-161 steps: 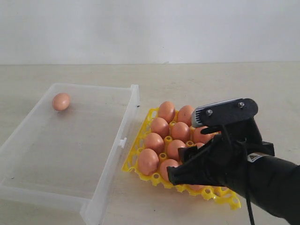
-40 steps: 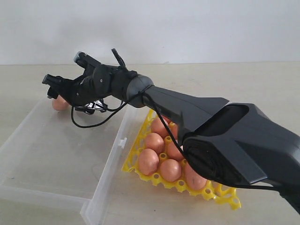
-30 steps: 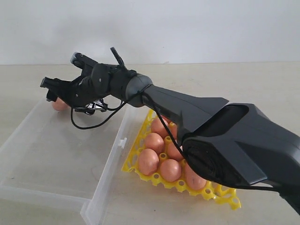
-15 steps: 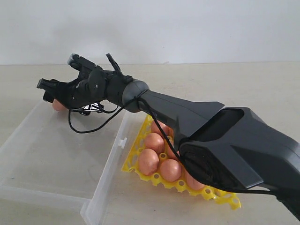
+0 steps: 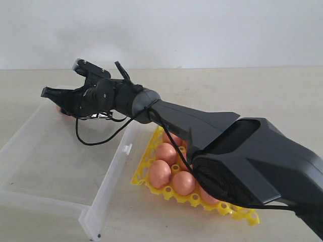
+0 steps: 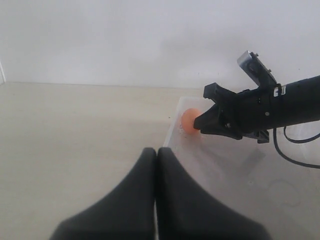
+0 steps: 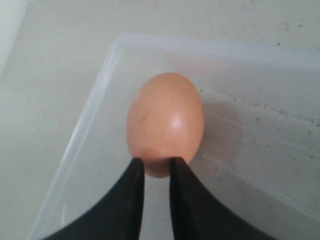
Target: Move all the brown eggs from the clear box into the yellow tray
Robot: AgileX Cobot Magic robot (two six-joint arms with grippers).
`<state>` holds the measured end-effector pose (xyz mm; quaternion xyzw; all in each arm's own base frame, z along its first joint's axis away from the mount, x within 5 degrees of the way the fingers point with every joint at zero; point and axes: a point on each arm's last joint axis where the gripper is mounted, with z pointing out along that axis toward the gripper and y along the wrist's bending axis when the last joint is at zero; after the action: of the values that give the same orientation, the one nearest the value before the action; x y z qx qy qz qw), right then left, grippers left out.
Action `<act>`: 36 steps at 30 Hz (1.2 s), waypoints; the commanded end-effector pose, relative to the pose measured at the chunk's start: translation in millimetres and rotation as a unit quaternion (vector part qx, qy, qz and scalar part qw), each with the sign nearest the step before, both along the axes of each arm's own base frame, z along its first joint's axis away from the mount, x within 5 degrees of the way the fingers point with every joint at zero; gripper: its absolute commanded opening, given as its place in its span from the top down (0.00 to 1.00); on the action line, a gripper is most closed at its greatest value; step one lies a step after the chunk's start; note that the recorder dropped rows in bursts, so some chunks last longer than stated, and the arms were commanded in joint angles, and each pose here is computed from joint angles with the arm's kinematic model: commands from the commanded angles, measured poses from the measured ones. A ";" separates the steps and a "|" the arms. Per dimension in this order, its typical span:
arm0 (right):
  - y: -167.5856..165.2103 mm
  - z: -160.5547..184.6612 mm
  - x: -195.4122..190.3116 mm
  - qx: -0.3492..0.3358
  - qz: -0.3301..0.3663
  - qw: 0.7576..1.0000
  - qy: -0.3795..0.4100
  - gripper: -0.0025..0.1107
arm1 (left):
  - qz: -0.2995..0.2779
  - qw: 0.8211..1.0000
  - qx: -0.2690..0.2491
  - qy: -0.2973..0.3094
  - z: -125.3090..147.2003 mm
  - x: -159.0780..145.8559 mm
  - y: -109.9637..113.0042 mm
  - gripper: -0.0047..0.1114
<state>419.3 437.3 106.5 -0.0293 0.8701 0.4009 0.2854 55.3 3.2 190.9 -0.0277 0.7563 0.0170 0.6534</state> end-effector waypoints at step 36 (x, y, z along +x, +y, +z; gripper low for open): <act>0.1 119.9 -107.2 -0.313 0.340 0.884 -0.065 0.98 | 0.000 1.000 -0.002 -0.001 1.3 0.1 -0.1 1.00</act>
<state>315.5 436.1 222.4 -0.4284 0.8713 0.1774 0.1607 55.3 3.2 190.9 -0.0277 0.7563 0.0170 0.6534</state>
